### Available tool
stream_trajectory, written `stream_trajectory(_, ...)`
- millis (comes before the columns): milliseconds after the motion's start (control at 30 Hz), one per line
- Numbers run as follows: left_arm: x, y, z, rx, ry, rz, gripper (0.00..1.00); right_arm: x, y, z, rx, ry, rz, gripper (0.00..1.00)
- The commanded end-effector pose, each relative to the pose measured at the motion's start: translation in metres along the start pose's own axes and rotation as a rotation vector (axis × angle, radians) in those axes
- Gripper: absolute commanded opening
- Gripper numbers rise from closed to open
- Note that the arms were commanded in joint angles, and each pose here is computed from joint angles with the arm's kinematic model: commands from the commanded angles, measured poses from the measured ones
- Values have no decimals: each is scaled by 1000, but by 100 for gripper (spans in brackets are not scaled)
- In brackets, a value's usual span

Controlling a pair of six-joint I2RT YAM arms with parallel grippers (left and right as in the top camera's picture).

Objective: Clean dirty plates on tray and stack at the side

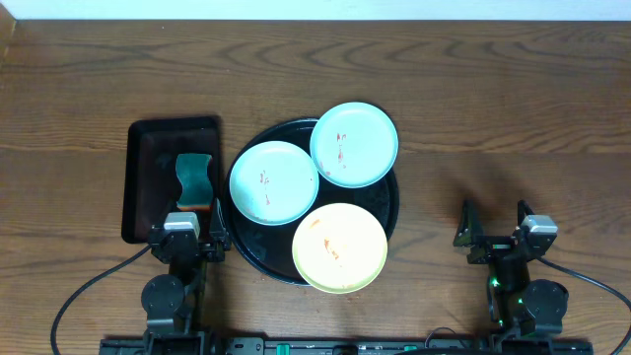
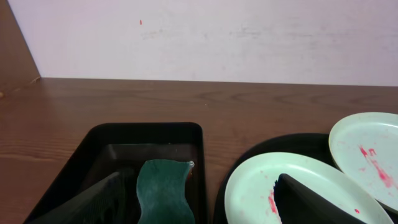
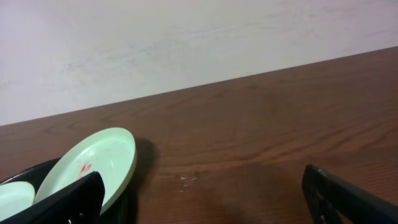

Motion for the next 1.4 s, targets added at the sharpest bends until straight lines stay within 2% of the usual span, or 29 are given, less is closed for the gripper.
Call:
stream_trajectory(0, 0, 2, -11, 9, 47, 13, 77, 0, 2, 0, 0, 0, 8, 99)
stream_trajectory(500, 0, 3, -10, 9, 39, 23, 77, 0, 0, 2, 4, -11, -8, 99)
stream_trajectory(667, 0, 3, -10, -9, 41, 23, 77, -1, 12, 6, 1, -30, 93, 99)
stream_trajectory(833, -2, -12, -6, -23, 45, -109, 77, -5, 30, 17, -15, -77, 254, 99)
stream_trajectory(1100, -17, -36, 46, -71, 1, -270, 77, -16, 50, 58, -24, -99, 403, 99)
stream_trajectory(1367, -21, -50, 97, -142, 178, -296, 77, -5, 76, 103, -7, 15, 622, 99)
Point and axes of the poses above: each gripper's point midway between its finger pads, its own x axis out along the fingers, its own y axis along the line the jaws close on, z = x × y, the point moved 6 cm from there along -x, back along the fingers, and after that the axes turned 7 degrees about -x, right-handed, at the moved point
